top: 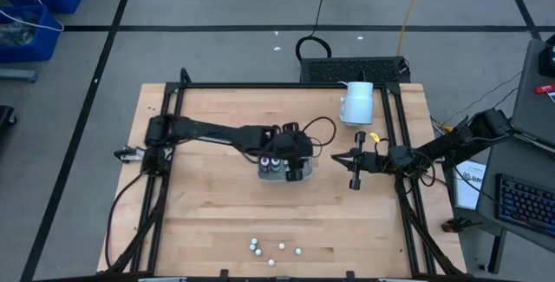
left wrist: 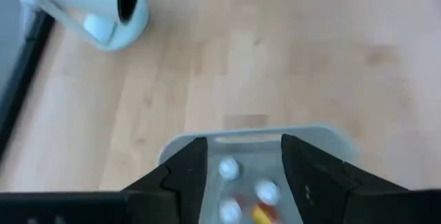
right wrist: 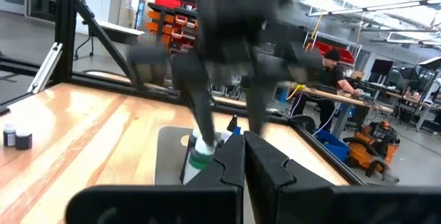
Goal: Pick & Place food coloring
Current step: Put the small purple food coloring bottle into the white bin
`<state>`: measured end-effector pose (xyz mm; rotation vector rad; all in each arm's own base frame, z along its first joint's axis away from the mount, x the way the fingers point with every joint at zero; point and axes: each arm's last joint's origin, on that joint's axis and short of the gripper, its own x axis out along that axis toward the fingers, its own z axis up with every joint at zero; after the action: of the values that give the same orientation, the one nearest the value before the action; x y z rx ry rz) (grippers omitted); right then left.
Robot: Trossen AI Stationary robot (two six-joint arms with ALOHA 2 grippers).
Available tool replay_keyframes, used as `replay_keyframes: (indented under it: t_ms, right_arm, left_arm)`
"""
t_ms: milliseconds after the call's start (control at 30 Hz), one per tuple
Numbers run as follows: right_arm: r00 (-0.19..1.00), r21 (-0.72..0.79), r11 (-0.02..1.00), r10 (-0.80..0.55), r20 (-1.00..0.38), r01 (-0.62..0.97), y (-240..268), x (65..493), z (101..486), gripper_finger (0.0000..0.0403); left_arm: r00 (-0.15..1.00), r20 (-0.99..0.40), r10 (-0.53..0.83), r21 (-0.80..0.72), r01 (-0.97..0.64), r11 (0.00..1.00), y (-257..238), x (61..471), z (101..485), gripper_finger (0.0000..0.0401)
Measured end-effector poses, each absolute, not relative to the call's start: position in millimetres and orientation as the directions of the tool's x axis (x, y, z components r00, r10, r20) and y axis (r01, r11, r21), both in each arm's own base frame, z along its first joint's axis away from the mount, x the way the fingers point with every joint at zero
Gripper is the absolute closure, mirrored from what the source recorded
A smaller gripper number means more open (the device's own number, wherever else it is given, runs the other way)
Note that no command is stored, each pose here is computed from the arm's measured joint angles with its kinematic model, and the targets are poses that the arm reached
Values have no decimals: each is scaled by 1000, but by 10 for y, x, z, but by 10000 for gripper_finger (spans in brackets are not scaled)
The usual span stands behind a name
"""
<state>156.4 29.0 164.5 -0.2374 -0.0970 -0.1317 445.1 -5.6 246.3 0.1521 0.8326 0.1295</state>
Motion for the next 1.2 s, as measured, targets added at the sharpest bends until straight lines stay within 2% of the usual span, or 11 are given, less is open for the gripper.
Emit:
replay_keyframes:
  t_ms: [100, 167, 300, 400, 500, 667, 800, 900, 1000, 1200]
  right_arm:
    - [987, -226, 964, -118, 109, 141, 290, 1564, 1643, 403]
    - [987, -216, 967, -119, 105, 139, 290, 1565, 1638, 403]
    - [989, -220, 966, -118, 85, 134, 291, 1567, 1619, 403]
    - [990, -217, 967, -118, 81, 133, 291, 1567, 1614, 403]
    - [990, -215, 967, -119, 81, 134, 291, 1567, 1615, 403]
    - [989, -215, 967, -120, 83, 136, 290, 1567, 1617, 403]
    - [989, -214, 967, -121, 88, 137, 290, 1566, 1621, 403]
    - [989, -212, 967, -122, 87, 138, 289, 1567, 1621, 403]
    - [989, -212, 967, -122, 87, 138, 289, 1566, 1621, 403]
    - [988, -219, 966, -122, 94, 140, 289, 1566, 1628, 403]
  left_arm:
    - [613, -771, 171, 226, 12, 974, -237, 4203, 2924, 217]
    - [625, -750, 216, 296, 24, 955, -363, 3971, 3261, 235]
    - [724, -637, 264, 333, -50, 941, -512, 3352, 3869, 295]
    - [759, -601, 252, 278, -97, 956, -505, 2852, 4009, 350]
    - [766, -599, 232, 183, -152, 971, -464, 2378, 3904, 392]
    - [787, -587, 190, 63, -189, 980, -493, 1841, 3300, 389]
    - [883, -442, 158, 68, -143, 987, -554, 1674, 2742, 396]
    - [932, -318, 176, 141, -137, 981, -479, 1559, 2458, 393]
    - [951, -227, 208, 161, -174, 971, -314, 1448, 2378, 397]
    - [969, -172, 178, 107, -161, 981, -46, 1193, 2225, 398]
